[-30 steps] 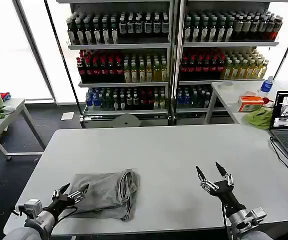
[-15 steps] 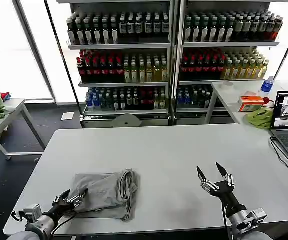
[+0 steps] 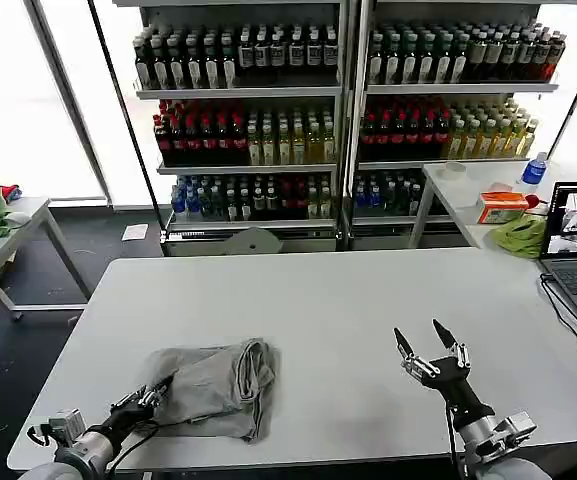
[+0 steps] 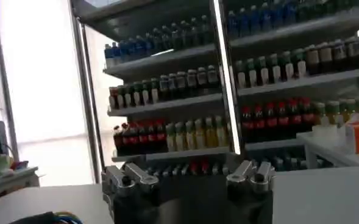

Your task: Fold and organize the clothes.

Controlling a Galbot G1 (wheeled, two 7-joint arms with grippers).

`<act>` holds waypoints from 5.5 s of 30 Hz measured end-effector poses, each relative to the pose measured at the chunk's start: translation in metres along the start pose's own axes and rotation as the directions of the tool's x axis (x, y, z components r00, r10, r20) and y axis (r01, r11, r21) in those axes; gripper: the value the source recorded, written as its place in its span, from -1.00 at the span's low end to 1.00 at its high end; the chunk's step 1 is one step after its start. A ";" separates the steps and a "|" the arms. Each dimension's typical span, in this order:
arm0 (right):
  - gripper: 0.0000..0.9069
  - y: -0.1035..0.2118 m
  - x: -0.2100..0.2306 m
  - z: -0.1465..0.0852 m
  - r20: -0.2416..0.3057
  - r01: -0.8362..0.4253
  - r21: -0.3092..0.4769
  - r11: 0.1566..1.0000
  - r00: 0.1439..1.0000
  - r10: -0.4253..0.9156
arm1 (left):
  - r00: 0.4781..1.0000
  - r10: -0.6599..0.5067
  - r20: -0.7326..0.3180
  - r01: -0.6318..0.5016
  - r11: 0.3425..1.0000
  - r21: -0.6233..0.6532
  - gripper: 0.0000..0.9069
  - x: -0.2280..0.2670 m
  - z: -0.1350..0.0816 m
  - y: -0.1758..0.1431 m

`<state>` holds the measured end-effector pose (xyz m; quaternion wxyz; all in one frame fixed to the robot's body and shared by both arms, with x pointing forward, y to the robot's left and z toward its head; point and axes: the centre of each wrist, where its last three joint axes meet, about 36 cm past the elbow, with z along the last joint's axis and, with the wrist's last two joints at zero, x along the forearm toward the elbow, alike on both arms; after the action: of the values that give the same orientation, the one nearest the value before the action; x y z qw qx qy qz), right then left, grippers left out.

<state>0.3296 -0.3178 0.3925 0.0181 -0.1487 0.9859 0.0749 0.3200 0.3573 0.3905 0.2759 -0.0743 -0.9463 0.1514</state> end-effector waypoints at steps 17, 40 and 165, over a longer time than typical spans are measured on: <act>1.00 -0.005 -0.011 -0.006 0.021 0.000 -0.003 1.000 1.000 0.000 | 0.981 -0.160 0.110 0.168 0.983 -0.072 -0.98 0.062 -0.066 0.056; 1.00 -0.005 -0.011 0.000 0.035 -0.033 -0.027 0.999 0.999 0.034 | 0.953 -0.221 0.207 0.278 0.908 -0.312 -0.98 0.102 -0.154 0.044; -1.00 0.136 -0.151 0.038 -0.456 0.054 -0.513 0.857 0.828 -0.325 | 0.945 0.066 0.319 -0.081 0.996 0.035 1.00 0.034 -0.101 -0.072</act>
<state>0.4339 -0.1394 0.3830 -0.2831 -0.2636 0.8817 0.2702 0.3420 0.3218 0.5120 0.1158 -0.0774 -0.9710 0.1942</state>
